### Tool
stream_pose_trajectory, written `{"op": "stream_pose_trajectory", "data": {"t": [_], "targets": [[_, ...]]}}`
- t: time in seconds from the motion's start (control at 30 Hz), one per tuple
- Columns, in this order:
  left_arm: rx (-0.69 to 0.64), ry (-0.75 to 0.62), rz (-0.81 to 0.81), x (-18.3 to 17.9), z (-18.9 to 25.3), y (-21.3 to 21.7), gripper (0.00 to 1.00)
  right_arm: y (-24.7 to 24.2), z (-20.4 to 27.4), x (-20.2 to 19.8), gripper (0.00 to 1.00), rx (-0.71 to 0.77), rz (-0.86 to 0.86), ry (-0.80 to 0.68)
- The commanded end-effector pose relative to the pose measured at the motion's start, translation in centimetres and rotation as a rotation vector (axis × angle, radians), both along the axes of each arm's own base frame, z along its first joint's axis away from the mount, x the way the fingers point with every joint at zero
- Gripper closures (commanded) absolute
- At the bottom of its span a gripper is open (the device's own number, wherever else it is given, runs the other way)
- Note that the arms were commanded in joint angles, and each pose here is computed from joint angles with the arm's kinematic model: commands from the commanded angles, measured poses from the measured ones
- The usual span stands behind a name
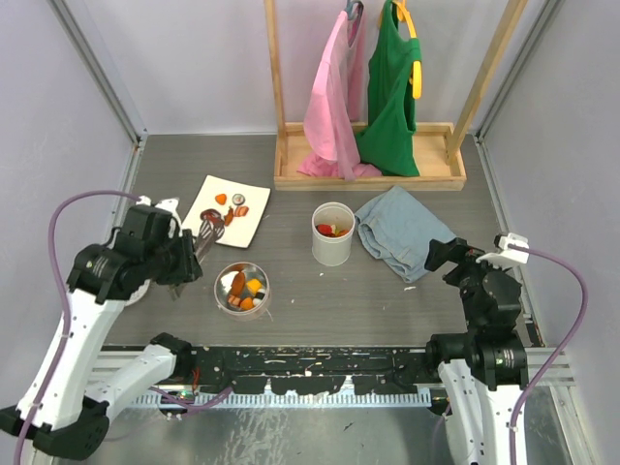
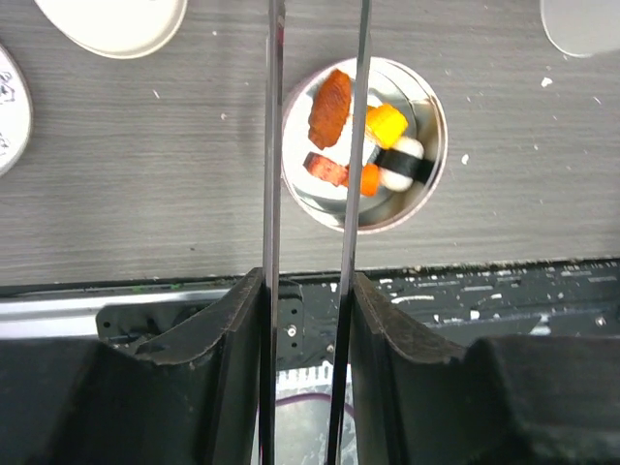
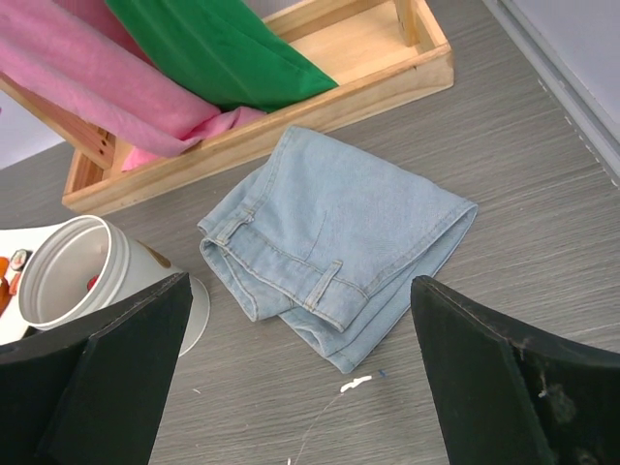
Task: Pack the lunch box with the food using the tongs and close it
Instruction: Pick up the fake food from the plate.
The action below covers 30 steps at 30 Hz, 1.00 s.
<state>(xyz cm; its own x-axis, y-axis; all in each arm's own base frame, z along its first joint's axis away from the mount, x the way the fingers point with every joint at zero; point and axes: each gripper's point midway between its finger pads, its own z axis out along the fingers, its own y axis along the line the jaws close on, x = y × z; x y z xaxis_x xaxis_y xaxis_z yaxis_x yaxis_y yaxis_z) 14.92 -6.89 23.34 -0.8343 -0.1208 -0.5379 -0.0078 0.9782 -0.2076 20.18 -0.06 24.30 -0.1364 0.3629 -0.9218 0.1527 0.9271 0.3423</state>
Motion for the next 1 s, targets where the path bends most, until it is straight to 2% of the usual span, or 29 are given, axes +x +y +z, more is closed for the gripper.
{"op": "stream_pose_trajectory", "data": {"t": [0.0, 0.13, 0.43, 0.97], "targets": [[0.058, -0.112, 0.06, 4.8, 1.3, 0.2, 0.62, -0.6, 2.2, -0.3, 0.0, -0.004, -0.033, -0.102], [0.116, -0.109, 0.081, 7.9, 0.9, 0.1, 0.6, -0.4, 2.3, -0.5, 0.0, 0.005, -0.023, -0.107], [0.045, -0.064, 0.114, 12.7, -2.0, -1.0, 0.58, -0.4, 2.2, -0.5, 0.0, 0.004, -0.024, -0.11], [0.01, 0.025, 0.173, 12.2, -6.3, 0.6, 0.59, -0.3, 2.5, -0.9, 0.0, 0.006, -0.021, -0.135]]}}
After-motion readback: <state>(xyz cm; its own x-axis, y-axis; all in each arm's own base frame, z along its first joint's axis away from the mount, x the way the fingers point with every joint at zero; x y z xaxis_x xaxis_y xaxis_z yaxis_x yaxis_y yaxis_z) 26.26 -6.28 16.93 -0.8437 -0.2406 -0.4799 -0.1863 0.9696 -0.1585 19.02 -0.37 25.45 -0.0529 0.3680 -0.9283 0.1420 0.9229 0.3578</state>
